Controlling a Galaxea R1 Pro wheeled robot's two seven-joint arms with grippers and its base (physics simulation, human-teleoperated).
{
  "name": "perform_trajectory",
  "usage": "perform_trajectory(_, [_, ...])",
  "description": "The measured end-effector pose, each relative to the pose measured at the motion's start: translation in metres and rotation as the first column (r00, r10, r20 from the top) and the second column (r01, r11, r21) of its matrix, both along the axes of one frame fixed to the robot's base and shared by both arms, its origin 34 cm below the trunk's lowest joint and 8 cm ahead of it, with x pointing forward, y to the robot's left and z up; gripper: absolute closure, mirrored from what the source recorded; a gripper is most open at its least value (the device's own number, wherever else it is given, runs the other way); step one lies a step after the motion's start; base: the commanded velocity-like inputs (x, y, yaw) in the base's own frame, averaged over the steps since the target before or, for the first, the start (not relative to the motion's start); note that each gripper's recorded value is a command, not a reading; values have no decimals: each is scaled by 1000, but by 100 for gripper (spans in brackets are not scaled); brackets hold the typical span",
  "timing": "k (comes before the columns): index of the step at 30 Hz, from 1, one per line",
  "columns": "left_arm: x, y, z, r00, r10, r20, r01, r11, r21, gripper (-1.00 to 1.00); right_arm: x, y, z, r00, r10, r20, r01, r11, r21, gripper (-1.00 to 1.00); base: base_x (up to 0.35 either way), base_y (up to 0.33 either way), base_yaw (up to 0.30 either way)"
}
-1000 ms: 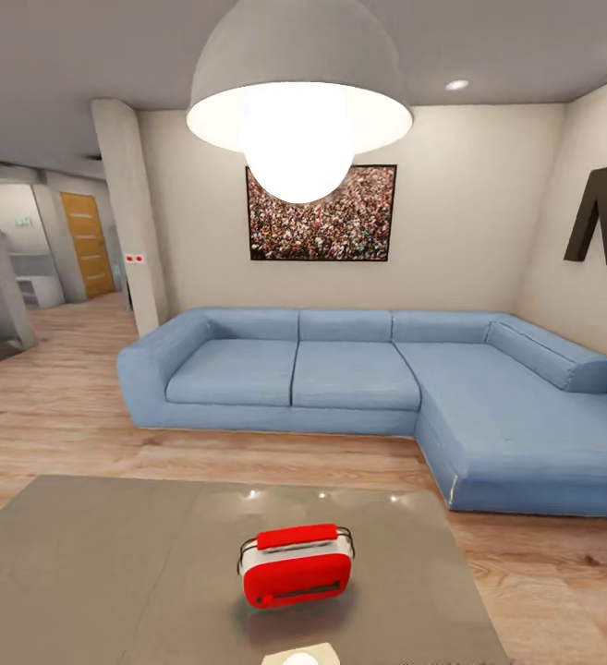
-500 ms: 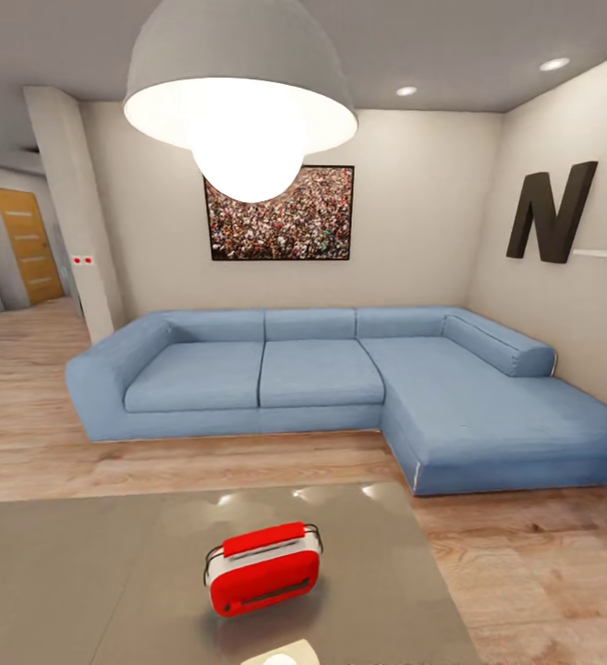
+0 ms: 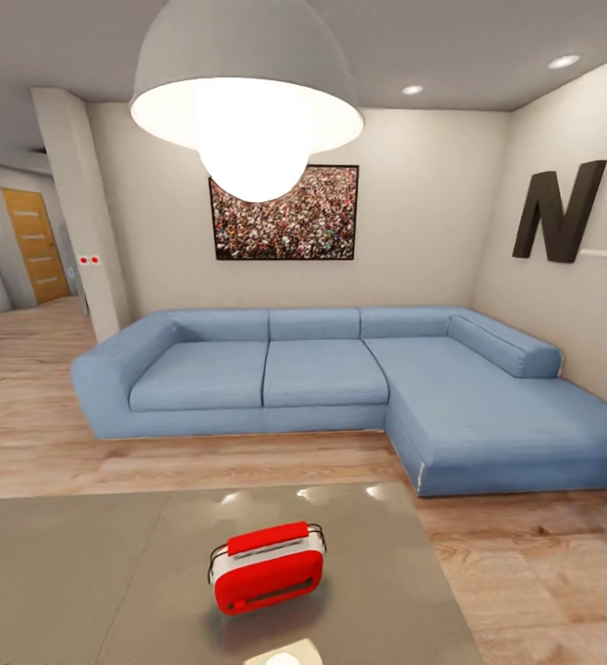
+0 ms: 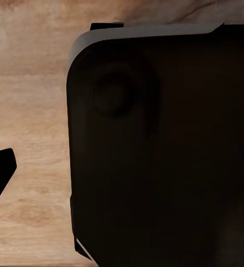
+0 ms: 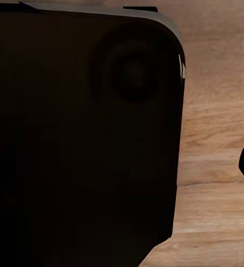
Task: Turn on the radio receiver that's on the table in the living room.
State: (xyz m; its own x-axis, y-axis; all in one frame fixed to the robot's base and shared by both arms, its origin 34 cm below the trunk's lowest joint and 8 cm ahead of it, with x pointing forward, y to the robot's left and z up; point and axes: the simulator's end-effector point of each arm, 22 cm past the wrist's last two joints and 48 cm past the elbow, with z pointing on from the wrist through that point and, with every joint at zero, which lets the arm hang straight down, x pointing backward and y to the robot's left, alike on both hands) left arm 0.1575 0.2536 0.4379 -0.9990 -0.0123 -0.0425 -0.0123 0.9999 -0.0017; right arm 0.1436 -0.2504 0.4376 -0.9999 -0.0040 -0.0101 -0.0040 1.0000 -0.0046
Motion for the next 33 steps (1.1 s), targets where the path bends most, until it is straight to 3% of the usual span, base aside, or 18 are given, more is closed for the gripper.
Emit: perform_trajectory(33, [-1,1,0,1000,2,-2,-2,1000,6,-100,-1,0,0,1000,9,-2,-9,1000,2,-100,0,0,25])
